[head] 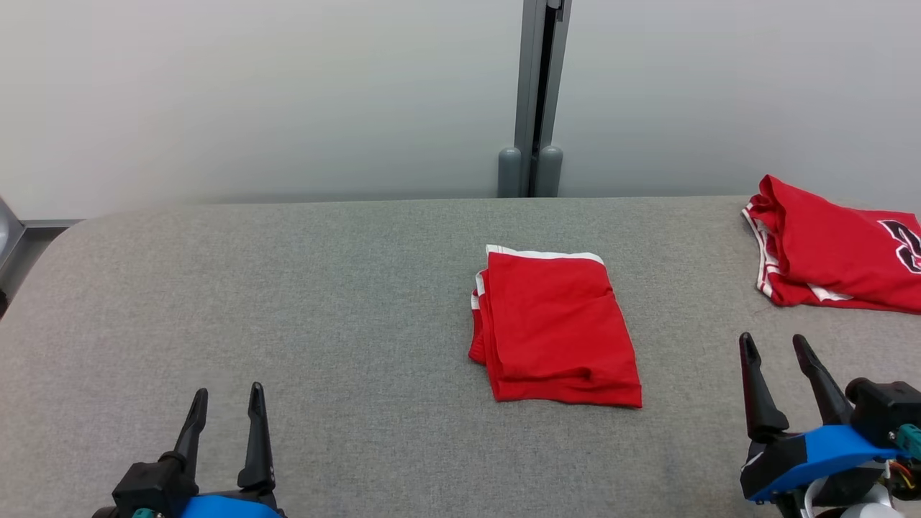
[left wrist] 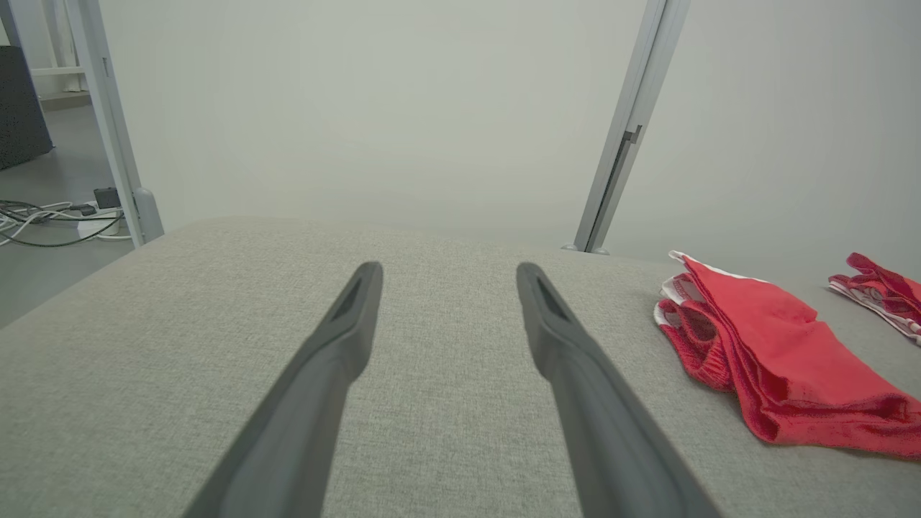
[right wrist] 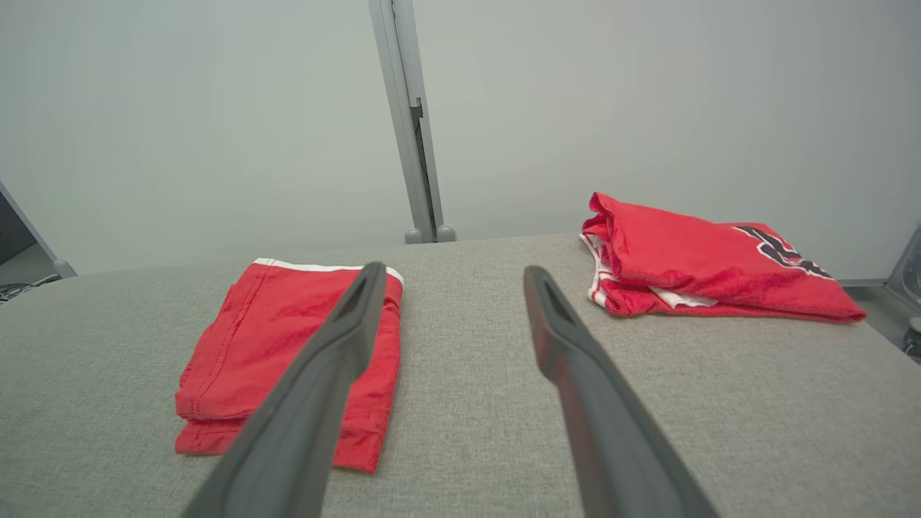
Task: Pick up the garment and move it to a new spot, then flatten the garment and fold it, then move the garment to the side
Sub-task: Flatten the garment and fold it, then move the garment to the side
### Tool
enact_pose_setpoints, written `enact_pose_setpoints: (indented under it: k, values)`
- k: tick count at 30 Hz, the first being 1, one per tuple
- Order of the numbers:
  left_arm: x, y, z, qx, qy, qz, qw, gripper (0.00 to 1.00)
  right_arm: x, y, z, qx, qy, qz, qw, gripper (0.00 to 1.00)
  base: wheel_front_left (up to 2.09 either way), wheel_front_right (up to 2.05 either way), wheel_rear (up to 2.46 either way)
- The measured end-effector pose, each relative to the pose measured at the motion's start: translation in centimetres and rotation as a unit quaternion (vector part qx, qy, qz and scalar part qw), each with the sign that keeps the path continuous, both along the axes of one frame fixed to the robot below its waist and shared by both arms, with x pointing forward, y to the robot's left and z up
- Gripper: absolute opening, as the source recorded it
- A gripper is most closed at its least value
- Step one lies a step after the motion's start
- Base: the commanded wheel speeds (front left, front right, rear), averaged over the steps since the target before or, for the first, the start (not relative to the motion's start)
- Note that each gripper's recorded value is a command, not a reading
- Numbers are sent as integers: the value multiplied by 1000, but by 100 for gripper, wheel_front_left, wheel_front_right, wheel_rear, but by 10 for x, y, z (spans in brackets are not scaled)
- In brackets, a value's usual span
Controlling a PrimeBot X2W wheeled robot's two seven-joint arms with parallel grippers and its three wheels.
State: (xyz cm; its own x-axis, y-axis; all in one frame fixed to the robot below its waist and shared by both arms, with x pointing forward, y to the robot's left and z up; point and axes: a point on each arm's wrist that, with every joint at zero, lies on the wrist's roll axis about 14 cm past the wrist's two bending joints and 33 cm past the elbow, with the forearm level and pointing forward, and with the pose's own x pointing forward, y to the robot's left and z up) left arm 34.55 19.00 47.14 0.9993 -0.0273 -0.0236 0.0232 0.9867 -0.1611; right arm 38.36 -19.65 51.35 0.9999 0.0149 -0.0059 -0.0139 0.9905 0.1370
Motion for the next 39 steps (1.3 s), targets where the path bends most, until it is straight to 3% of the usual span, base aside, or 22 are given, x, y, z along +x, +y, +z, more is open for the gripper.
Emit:
enact_pose_setpoints:
  k: [28, 31, 39]
  values:
    - [-1, 1, -9, 9, 22, -4, 1000, 100, -5, 13, -18, 5, 39, 21, 999, 100, 0, 0, 0]
    - [2, 0, -9, 10, 22, -5, 1000, 100, 9, 23, -16, 5, 48, 37, 998, 100, 0, 0, 0]
    - [22, -4, -1, 13, 8, -12, 1000, 100, 60, 46, -33, 7, 153, 83, 985, 100, 0, 0, 0]
